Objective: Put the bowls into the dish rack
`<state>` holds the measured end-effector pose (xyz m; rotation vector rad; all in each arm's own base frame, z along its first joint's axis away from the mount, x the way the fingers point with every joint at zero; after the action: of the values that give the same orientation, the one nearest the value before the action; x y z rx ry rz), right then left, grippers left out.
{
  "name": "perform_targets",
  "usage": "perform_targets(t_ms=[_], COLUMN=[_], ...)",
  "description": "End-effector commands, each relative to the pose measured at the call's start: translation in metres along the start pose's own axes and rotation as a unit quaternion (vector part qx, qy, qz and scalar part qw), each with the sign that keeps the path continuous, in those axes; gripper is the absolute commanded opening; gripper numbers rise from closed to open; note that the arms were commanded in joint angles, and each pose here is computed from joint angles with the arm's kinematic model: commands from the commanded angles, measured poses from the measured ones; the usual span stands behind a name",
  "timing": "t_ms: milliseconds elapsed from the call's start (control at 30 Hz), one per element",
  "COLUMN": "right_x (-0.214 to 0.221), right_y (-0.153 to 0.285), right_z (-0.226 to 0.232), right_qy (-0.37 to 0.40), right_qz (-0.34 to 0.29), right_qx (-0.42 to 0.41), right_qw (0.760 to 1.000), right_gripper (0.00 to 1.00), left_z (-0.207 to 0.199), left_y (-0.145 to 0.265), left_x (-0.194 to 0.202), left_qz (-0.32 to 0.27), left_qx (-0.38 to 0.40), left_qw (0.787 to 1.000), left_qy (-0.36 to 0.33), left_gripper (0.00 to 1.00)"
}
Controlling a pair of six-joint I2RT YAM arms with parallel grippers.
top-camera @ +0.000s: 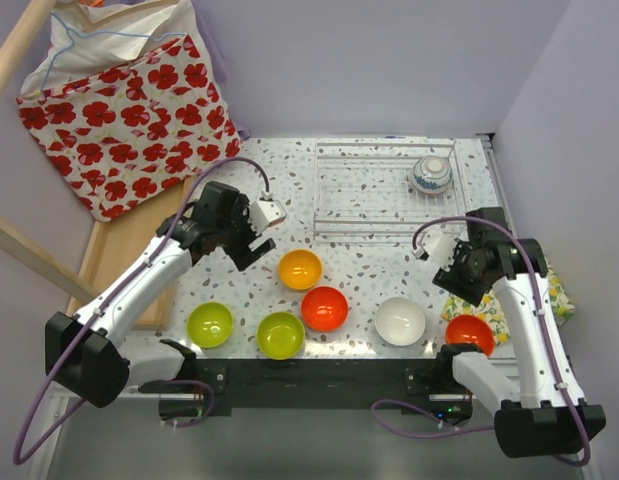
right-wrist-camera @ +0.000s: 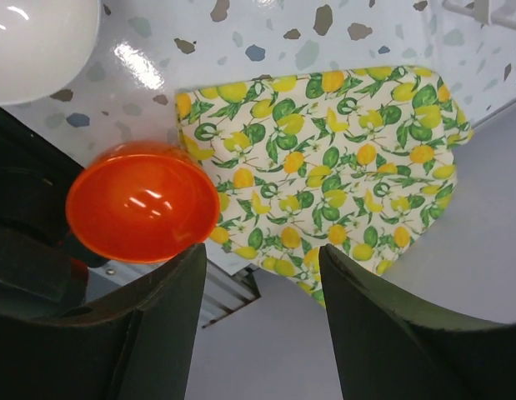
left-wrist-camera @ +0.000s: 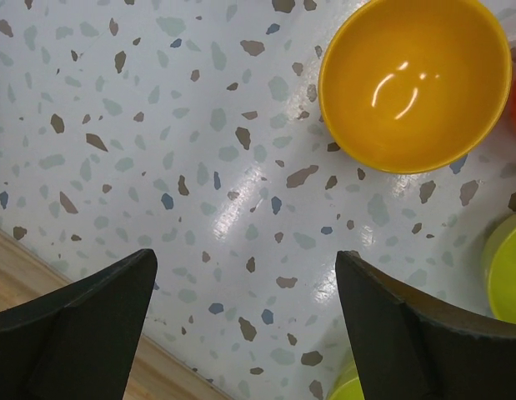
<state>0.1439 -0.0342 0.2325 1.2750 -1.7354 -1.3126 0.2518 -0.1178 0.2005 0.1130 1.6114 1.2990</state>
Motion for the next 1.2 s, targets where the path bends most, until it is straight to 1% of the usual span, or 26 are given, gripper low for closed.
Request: perform_targets(t_ms=[0,33,67,100,167,200,233,300,333,367,400,533,667,767,900,1067,1167], right_x=[0.017,0.016,0.015,0.016,0.02,0.025,0.027,0.036,0.038,0.04,0.042,0.047,0.046,0.044,0.044,0.045,0.045], right_y=[-0.008,-0.014,-0.014,-0.016,-0.022,-0.025,-0.029,-0.037,-0.039,-0.04,-0.041,-0.048,-0.06,-0.068,-0.074,-0.083,-0.087], right_z=[0.019,0.016,0.013,0.011,0.003,0.004,0.004,0.006,0.007,0.011,0.013,0.029,0.047,0.043,0.037,0.041,0.04], right_qy=[0.089,0.107,0.111,0.099,0.114,0.102,0.118,0.105,0.122,0.125,0.118,0.16,0.169,0.146,0.146,0.144,0.141], right_qz=[0.048,0.048,0.043,0.03,0.023,0.016,0.01,-0.003,-0.014,-0.021,-0.026,-0.038,-0.059,-0.066,-0.066,-0.068,-0.068], right_qx=[-0.112,-0.135,-0.139,-0.151,-0.176,-0.193,-0.207,-0.241,-0.254,-0.273,-0.278,-0.297,-0.329,-0.322,-0.305,-0.337,-0.335], right_qw=[0.989,0.984,0.983,0.983,0.978,0.976,0.971,0.965,0.959,0.954,0.953,0.941,0.927,0.933,0.939,0.928,0.929], right_gripper=[0.61,0.61,0.61,0.61,0.61,0.61,0.61,0.6,0.6,0.6,0.6,0.6,0.6,0.6,0.6,0.59,0.58], left_z=[-0.006,-0.006,-0.007,-0.008,-0.007,-0.006,-0.005,-0.003,-0.002,-0.001,0.002,0.01,0.017,0.019,0.023,0.026,0.028], left_y=[0.008,0.009,0.009,0.009,0.009,0.009,0.009,0.009,0.008,0.009,0.007,0.005,0.002,0.0,-0.004,-0.009,-0.011], left_x=[-0.015,-0.015,-0.013,-0.011,-0.007,-0.006,-0.005,-0.003,-0.003,-0.004,-0.001,-0.002,-0.002,-0.002,-0.004,-0.007,-0.007], left_qz=[-0.041,-0.039,-0.036,-0.029,-0.023,-0.02,-0.019,-0.012,-0.009,-0.006,0.006,0.022,0.037,0.048,0.053,0.057,0.059], left_qx=[0.023,0.025,0.027,0.028,0.023,0.018,0.016,0.01,0.007,0.004,-0.002,-0.017,-0.024,-0.023,-0.025,-0.025,-0.03], left_qw=[0.999,0.999,0.999,0.999,0.999,1.0,1.0,1.0,1.0,1.0,1.0,0.999,0.999,0.998,0.998,0.998,0.998], left_qy=[0.017,0.017,0.015,0.012,0.011,0.01,0.008,0.002,0.0,-0.003,-0.008,-0.02,-0.02,-0.02,-0.019,-0.02,-0.022], left_gripper=[0.93,0.94,0.93,0.93,0.94,0.93,0.94,0.94,0.94,0.94,0.94,0.93,0.94,0.94,0.94,0.94,0.93])
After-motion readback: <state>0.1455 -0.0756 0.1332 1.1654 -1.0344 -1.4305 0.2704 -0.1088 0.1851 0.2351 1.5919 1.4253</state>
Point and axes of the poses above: each gripper's point midway between its finger pads, its own y axis back along the fingers, its own z axis along the line the jaws close on, x = y × z, the point moved 6 cm from there along y, back along the fingers, and after that the axes turned 11 degrees about y, right-handed, at the moved point
